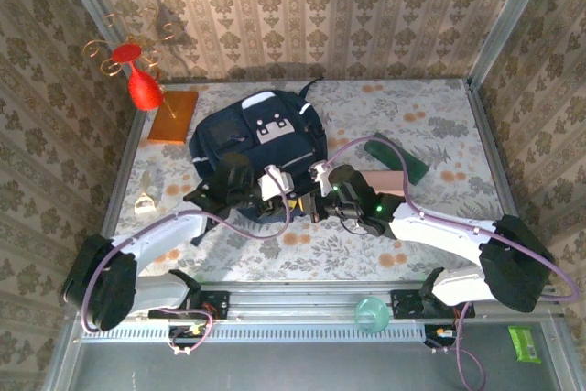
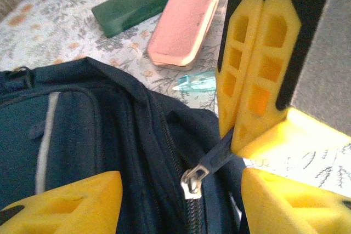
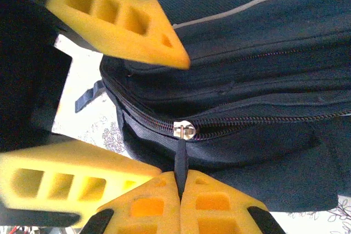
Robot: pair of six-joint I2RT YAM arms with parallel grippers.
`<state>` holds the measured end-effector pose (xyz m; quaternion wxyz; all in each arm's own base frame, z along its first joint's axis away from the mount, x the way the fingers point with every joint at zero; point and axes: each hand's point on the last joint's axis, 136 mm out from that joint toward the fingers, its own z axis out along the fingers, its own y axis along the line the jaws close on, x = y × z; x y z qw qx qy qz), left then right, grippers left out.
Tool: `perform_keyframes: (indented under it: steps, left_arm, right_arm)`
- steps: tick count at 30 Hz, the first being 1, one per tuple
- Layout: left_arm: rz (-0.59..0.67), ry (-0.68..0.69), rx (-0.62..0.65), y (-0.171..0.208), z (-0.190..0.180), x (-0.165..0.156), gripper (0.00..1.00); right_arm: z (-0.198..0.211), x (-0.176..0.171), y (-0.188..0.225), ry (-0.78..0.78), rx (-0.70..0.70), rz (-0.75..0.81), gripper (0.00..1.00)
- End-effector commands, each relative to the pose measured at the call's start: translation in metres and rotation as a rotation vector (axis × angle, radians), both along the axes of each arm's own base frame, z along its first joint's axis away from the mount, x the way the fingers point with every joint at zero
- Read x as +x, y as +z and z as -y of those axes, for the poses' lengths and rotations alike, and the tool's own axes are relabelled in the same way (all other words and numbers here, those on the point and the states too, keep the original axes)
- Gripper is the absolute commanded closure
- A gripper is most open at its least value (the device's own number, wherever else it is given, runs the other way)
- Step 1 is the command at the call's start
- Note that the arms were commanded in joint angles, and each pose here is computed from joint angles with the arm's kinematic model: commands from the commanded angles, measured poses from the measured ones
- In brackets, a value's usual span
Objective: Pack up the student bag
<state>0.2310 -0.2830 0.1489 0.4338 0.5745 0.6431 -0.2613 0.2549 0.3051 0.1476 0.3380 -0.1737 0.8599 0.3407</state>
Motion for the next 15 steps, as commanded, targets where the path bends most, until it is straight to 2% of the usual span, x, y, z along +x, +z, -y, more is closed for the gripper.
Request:
perform_keyframes:
  steps: [1,10,15]
  left_arm:
    - [-0.063,-0.007,0.012,-0.003,0.008,0.0,0.44]
    - [-0.083,0.013,0.128,-0.029,-0.007,0.0,0.44]
    - [-0.087,0.018,0.139,-0.029,-0.01,0.0,0.51]
  right_arm:
    - [-0.01,0.003,0.022,0.032,0.075,0.073,1.0]
    - [-0.001,0.007,0.005,-0.015,0.009,0.057,1.0]
    - [0.009,0.012,-0.004,-0.064,-0.041,0.055,1.0]
